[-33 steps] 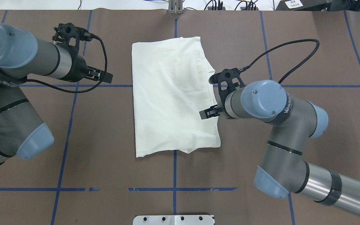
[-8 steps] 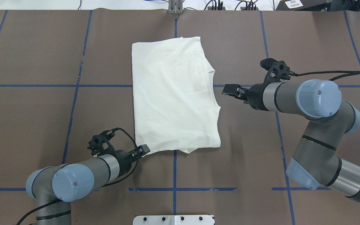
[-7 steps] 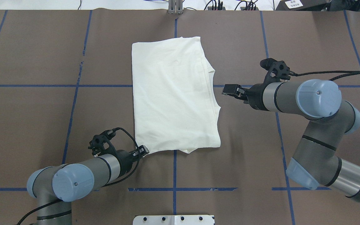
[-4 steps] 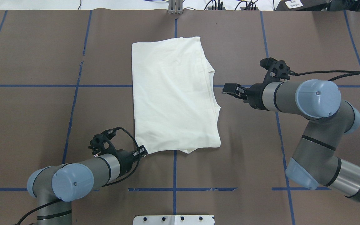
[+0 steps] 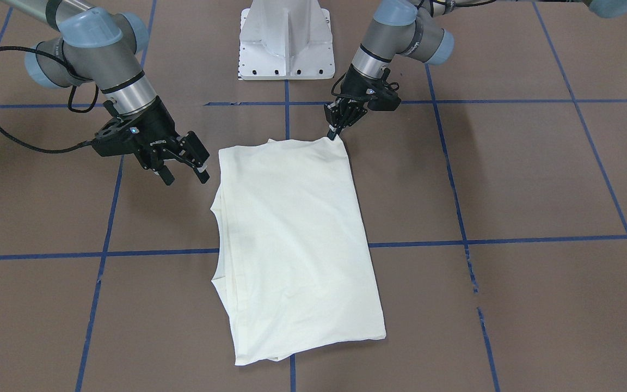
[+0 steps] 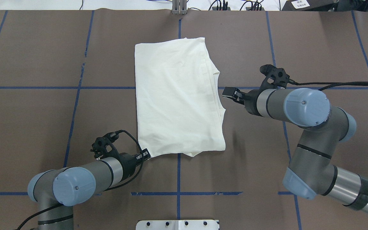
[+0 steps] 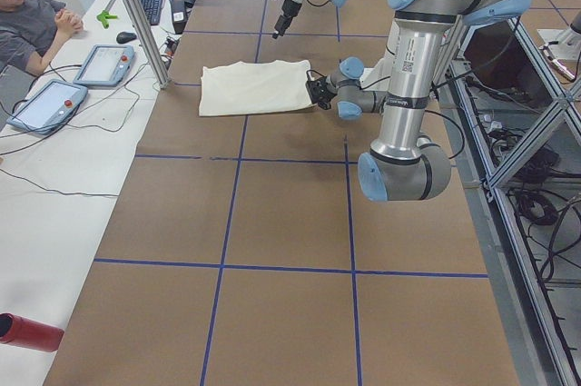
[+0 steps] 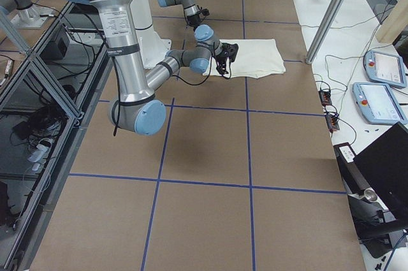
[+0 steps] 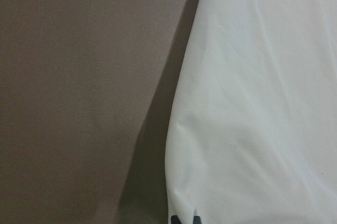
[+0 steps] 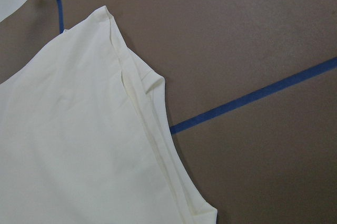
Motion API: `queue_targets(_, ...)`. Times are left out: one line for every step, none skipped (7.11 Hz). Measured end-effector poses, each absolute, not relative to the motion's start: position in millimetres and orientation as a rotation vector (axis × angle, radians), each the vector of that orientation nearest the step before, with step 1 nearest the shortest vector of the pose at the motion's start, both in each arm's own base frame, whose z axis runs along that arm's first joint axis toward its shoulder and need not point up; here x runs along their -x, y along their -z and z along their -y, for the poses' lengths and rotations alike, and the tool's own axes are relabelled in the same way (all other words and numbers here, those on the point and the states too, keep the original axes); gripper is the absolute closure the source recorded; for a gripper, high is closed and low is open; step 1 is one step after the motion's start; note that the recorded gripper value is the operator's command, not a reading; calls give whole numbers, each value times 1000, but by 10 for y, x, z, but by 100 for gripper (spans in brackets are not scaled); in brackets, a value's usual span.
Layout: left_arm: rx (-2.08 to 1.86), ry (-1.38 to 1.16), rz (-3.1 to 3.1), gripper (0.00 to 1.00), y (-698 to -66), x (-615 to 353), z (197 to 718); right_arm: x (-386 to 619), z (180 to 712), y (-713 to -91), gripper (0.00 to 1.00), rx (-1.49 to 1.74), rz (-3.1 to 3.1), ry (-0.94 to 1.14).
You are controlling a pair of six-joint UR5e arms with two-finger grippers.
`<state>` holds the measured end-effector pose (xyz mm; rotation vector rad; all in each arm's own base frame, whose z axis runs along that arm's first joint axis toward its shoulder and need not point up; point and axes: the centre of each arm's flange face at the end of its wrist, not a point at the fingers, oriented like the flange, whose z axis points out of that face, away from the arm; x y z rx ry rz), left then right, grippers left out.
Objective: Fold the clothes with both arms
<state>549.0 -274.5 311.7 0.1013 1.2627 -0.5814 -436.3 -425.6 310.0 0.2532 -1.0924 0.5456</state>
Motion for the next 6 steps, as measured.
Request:
queue_targets(-100,582,-1268,100,-3092,-5479,2743,4531,4226,-3007,9,-224,1041,-586)
queue_targets(-99,582,-1273,100,-3067,-5468,2740,4686,4167,-2980,15,-215,1000,-607)
queue_targets(-97,585,-1277,100,-3051,-5464,2739,4808,4129,-2996,15,-216,967,-615)
queue_targets(-94,588,-1280,100,-3037,-5461,2739,4905,4117,-3033,14,-213,937,-616)
queue_targets(-91,591,-1285,100,-3014,-5461,2738,4985,4110,-3076,13,-210,909,-614)
queue_targets(-90,592,-1290,100,-2988,-5464,2739,5066,4086,-3098,15,-204,881,-608)
